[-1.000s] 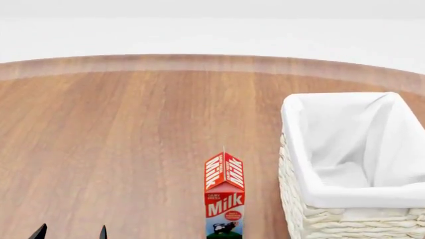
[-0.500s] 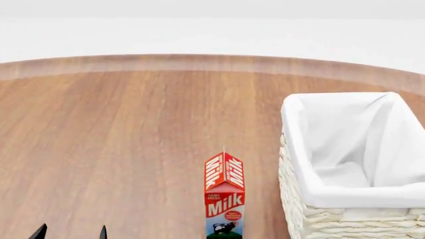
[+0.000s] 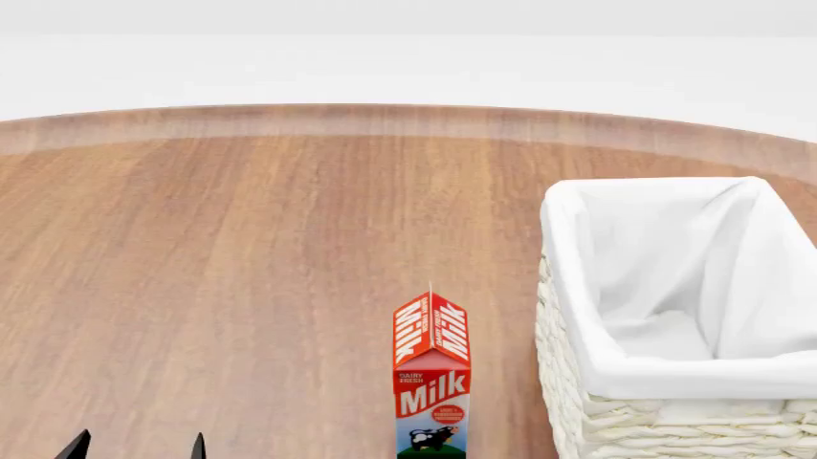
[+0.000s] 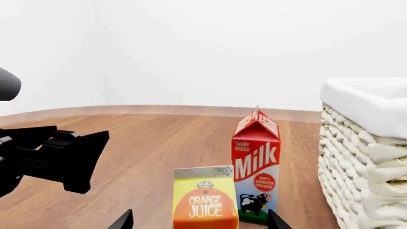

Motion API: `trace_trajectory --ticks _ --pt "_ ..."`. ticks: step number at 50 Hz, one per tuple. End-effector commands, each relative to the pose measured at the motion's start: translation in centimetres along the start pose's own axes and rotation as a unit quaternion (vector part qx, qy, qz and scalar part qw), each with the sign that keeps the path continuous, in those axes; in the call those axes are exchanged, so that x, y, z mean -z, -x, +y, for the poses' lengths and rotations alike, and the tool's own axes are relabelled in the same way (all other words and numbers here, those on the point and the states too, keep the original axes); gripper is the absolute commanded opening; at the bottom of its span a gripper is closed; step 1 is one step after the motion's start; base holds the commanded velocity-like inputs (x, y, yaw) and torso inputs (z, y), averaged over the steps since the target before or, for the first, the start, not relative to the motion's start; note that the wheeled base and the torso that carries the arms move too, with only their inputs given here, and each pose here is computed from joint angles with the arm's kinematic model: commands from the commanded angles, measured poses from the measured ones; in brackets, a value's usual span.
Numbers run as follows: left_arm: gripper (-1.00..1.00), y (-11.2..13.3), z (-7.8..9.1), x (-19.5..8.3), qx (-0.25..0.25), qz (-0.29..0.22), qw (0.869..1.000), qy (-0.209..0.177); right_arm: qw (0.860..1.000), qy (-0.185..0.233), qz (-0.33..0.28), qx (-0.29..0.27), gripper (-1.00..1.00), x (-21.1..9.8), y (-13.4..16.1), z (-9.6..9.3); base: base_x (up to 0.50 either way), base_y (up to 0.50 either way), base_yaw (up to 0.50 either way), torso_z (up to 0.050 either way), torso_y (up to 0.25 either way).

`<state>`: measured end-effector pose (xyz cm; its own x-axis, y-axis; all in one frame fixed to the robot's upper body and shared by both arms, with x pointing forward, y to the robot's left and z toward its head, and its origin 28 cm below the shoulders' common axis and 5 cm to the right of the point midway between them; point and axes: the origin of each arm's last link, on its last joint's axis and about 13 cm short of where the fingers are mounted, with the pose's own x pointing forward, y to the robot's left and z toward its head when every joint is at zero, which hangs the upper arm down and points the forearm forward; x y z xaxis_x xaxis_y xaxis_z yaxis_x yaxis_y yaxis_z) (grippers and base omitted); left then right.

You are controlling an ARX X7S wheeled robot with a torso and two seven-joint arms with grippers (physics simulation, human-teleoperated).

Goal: Pick up the orange juice, and put it in the basket.

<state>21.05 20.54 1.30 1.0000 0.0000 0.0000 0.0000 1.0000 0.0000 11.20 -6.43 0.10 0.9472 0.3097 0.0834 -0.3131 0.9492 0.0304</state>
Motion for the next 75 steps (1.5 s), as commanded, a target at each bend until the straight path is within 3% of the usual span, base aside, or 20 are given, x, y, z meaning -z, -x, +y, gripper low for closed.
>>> trace_trajectory --ticks 1,75 --pt "1.00 0.0 0.0 0.0 0.000 0.000 1.000 0.000 1.000 0.002 -0.001 -0.004 1.00 0.6 -0.4 0.4 0.00 0.00 0.00 0.000 0.000" --pt "1.00 0.0 0.0 0.0 0.000 0.000 1.000 0.000 0.999 0.010 0.035 0.008 1.00 3.6 -3.3 0.2 0.00 0.00 0.00 0.000 0.000"
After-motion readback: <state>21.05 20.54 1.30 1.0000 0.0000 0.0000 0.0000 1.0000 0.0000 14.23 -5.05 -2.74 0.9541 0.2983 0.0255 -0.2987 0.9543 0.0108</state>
